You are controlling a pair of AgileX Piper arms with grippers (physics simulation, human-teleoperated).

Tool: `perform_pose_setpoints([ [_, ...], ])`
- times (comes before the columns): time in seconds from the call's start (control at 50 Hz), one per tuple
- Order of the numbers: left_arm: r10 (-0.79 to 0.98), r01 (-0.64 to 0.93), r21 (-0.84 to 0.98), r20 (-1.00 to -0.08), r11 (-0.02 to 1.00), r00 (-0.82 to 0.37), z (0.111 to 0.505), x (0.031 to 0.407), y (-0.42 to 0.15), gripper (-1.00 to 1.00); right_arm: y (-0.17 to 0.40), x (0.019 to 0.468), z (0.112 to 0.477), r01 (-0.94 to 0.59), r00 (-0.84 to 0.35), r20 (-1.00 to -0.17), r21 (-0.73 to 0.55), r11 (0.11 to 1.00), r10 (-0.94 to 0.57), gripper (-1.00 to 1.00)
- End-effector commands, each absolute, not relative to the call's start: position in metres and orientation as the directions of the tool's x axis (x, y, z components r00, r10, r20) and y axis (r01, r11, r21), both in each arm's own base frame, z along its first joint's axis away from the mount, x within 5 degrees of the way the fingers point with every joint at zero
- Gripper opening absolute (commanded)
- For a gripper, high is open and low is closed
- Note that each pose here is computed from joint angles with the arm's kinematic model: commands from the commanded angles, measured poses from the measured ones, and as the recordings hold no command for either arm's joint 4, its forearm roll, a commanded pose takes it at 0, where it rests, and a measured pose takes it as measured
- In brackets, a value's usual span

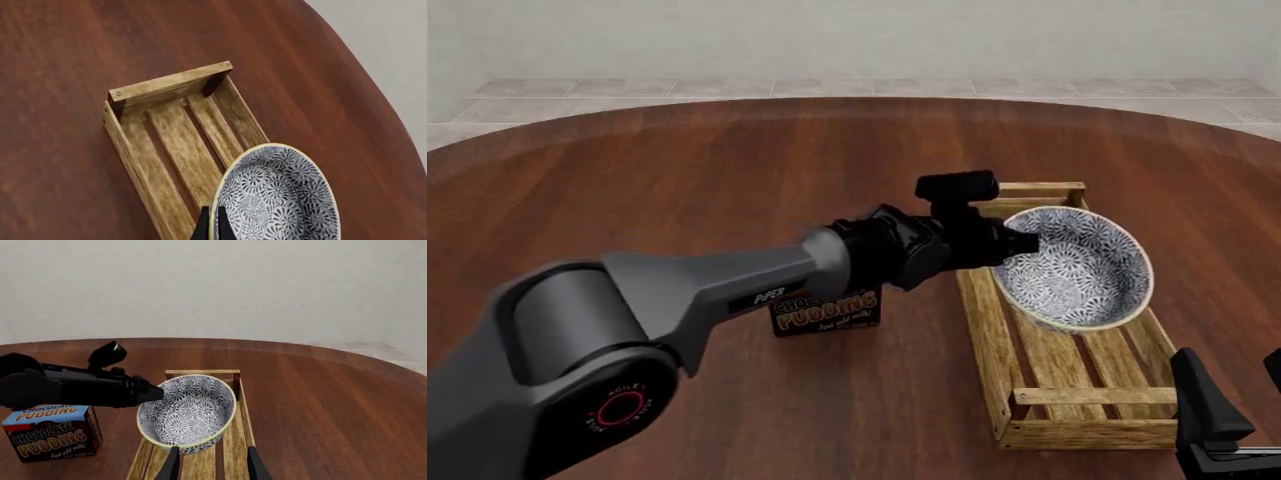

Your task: Pick up the bowl on the left and put it in the tray.

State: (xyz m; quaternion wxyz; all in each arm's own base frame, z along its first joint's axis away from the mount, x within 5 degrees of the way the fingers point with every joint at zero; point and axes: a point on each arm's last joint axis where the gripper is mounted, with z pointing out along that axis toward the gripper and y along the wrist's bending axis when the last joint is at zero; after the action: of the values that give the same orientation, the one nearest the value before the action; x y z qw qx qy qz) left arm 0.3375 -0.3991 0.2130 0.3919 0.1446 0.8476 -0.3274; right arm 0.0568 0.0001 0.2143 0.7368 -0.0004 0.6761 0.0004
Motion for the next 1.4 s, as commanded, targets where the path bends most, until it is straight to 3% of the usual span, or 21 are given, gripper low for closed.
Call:
perform_pose_setpoints([
  [0.02,-0.031,0.485,-0.46,-0.749,0.744,-0.662,0.212,0.344,-0.402,-1.0,0.0,0.057,0.214,-0.001,0.086,-0.996,0.0,1.0,0.0,1.0],
  [1.1,-0.014,0.459,-0.455,-0.721,0.763,-0.692,0.18,0.356,-0.413,-1.0,0.0,0.057,0.214,-0.001,0.086,-0.996,0.0,1.0,0.0,1.0],
  [1.12,-0.007,0.456,-0.447,-0.72,0.77,-0.694,0.178,0.36,-0.412,1.0,0.0,0.057,0.214,-0.001,0.086,-0.996,0.0,1.0,0.0,1.0],
  [1.4,-0.004,0.465,-0.444,-0.726,0.766,-0.688,0.182,0.358,-0.412,1.0,0.0,0.057,0.214,-0.001,0.086,-0.996,0.0,1.0,0.0,1.0],
])
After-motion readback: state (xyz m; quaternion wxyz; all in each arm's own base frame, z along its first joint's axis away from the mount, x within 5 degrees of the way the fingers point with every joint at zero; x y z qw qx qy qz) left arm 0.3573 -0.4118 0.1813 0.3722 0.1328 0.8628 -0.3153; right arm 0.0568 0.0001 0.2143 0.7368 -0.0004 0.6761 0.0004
